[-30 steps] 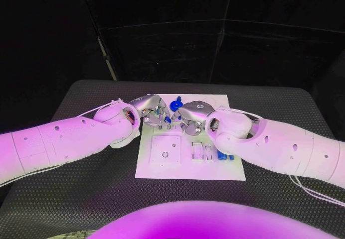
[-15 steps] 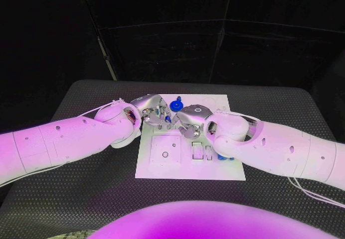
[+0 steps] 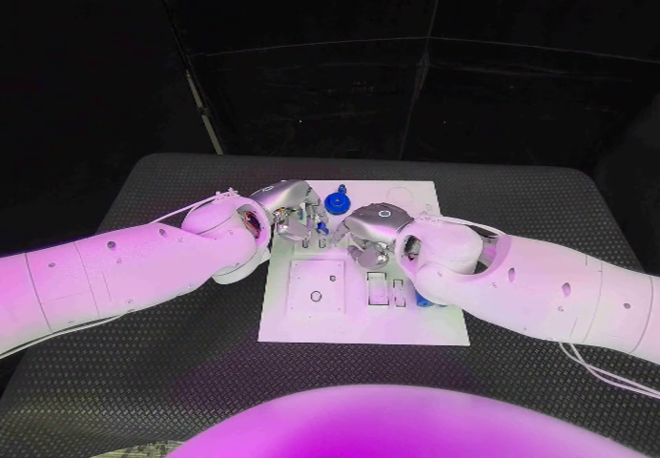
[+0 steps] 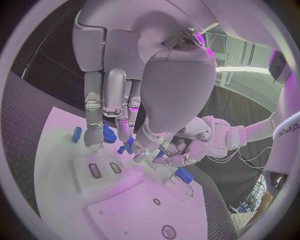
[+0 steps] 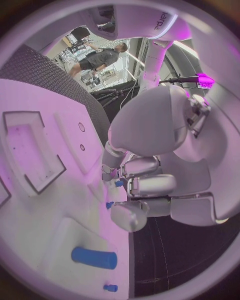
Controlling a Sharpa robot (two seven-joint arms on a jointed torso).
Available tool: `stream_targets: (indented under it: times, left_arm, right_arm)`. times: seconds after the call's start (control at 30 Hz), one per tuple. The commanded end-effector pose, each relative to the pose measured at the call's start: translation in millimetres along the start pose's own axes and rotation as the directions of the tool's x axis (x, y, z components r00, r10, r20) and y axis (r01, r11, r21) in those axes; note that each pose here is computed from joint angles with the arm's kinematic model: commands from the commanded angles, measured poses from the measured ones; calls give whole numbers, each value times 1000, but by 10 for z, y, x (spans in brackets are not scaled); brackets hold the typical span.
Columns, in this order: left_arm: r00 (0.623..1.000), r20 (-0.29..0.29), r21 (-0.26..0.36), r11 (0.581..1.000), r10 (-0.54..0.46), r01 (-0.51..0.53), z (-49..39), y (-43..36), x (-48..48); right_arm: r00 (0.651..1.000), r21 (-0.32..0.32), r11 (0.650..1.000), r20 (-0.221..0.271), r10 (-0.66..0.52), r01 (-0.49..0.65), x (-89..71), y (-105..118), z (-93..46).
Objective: Assemble the parts on the task board
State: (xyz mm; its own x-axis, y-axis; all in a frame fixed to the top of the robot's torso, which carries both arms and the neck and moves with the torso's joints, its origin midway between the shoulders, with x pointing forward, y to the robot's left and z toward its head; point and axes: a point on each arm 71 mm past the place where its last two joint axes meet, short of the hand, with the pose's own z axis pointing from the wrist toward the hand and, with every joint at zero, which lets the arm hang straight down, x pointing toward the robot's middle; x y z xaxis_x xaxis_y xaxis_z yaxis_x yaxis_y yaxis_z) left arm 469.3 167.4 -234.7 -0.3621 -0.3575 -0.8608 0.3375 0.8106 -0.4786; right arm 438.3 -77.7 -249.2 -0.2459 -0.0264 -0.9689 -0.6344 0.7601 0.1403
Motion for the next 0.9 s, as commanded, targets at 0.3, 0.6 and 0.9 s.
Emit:
stream_targets:
  times: [0.3, 0.6, 0.9]
  left_arm:
    - [1000, -25, -18, 1000, 1, -1, 28, -31, 26]
    - [993, -62, -40, 994, 98, -101, 87, -109, 93]
    - [968, -79, -53, 968, 240, -244, 127, -225, 151]
  right_arm:
    - [992, 27, 1000, 129, 3, -6, -132, -147, -276]
    - [932, -41, 988, 327, 156, -151, -469, -180, -438]
    - [912, -59, 980, 359, 199, -191, -553, -189, -504]
